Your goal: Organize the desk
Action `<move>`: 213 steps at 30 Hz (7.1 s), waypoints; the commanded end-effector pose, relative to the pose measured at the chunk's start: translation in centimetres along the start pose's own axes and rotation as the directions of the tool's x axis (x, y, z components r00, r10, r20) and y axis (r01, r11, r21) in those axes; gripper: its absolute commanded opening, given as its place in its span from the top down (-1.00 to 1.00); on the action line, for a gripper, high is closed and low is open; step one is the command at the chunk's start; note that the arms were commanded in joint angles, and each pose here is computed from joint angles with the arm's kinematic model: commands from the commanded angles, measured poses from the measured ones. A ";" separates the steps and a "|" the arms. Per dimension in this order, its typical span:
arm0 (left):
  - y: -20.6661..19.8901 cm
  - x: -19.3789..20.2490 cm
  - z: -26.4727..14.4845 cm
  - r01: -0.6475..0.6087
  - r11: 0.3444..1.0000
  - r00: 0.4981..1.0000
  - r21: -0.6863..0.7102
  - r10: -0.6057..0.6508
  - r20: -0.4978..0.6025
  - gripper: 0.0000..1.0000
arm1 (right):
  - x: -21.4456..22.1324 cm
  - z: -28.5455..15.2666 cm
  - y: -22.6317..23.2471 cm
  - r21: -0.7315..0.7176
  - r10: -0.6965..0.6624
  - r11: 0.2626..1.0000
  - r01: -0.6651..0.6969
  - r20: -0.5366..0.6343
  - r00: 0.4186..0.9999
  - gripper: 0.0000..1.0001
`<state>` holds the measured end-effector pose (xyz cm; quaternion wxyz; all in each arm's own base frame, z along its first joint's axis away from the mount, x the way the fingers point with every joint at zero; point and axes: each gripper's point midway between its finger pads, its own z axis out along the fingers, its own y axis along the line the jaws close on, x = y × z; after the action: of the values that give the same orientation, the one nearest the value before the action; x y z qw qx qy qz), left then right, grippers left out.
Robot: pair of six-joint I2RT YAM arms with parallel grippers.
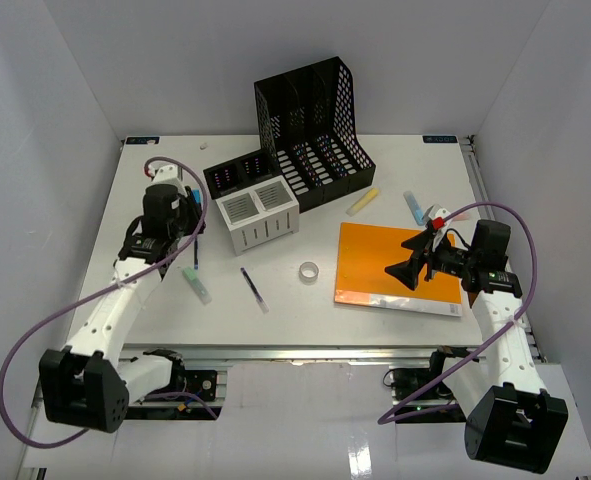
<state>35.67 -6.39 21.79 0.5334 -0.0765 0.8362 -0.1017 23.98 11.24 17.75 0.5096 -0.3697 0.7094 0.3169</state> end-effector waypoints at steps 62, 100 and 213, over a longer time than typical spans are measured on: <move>0.9 1.0 2.5 0.234 0.972 0.962 0.031 -0.236 0.137 0.52 | 0.4 -0.2 0.0 -0.018 0.012 1.000 -0.011 0.016 1.000 -0.80; 26.2 15.0 0.7 0.461 0.193 0.642 -0.866 -0.746 0.175 -0.74 | 1.6 0.2 -0.4 -0.029 0.059 0.998 -0.059 -0.004 0.998 -0.80; -9.8 -0.3 5.3 -0.164 0.735 0.968 0.658 -0.008 0.250 1.00 | -0.2 -0.2 1.2 -0.089 0.032 0.996 -0.028 0.046 0.998 -0.80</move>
<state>38.34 -16.16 20.01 0.5850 0.1286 0.7013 -0.3866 22.81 11.82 17.25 0.4946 -0.3651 0.6960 0.3710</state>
